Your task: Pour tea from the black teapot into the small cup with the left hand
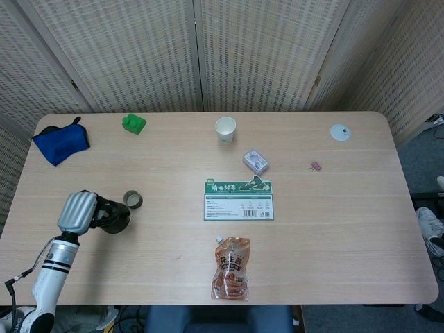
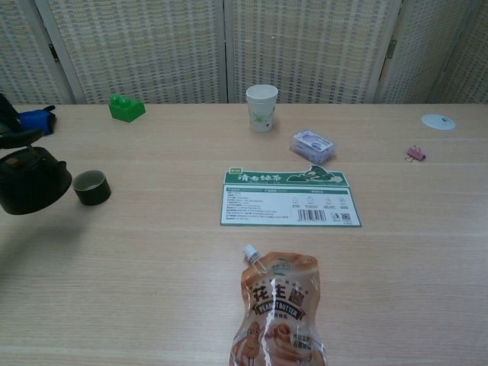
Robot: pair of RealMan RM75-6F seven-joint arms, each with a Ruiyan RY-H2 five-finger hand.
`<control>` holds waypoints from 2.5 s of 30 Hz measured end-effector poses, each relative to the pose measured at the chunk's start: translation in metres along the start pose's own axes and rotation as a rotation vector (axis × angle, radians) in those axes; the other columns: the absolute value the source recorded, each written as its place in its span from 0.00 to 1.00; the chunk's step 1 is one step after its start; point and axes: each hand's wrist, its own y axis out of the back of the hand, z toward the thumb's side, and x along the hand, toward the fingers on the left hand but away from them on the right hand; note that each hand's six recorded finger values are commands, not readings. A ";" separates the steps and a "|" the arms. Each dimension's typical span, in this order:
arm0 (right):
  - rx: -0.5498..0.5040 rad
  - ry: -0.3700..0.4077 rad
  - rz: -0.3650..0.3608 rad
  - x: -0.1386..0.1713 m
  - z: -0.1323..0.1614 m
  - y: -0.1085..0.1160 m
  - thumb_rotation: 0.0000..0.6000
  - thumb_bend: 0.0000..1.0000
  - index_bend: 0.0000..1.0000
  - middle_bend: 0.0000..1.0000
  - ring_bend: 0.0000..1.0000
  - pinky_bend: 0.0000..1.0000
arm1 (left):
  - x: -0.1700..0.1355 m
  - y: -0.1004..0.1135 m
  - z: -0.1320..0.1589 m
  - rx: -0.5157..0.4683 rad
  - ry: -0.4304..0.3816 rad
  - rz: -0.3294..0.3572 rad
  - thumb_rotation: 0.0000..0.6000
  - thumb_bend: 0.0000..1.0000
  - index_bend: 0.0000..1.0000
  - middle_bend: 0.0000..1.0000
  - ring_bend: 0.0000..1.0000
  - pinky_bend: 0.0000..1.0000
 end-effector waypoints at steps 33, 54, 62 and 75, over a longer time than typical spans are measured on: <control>0.017 -0.014 -0.005 -0.007 -0.001 0.009 1.00 0.17 0.17 0.22 0.14 0.09 | 0.054 0.010 -0.009 0.234 -0.072 0.044 0.83 0.38 1.00 1.00 0.95 0.53; 0.020 -0.023 -0.002 -0.003 -0.003 0.008 1.00 0.17 0.17 0.22 0.14 0.09 | 0.074 -0.007 -0.020 0.498 -0.112 0.076 0.83 0.38 1.00 1.00 0.95 0.53; 0.020 -0.024 0.002 -0.002 -0.003 0.007 1.00 0.17 0.17 0.22 0.14 0.09 | 0.074 -0.012 -0.018 0.571 -0.131 0.085 0.81 0.38 1.00 1.00 0.95 0.53; 0.019 -0.031 0.004 -0.001 -0.005 0.006 1.00 0.17 0.17 0.22 0.14 0.09 | 0.073 -0.022 -0.005 0.685 -0.179 0.105 0.80 0.38 1.00 1.00 0.95 0.53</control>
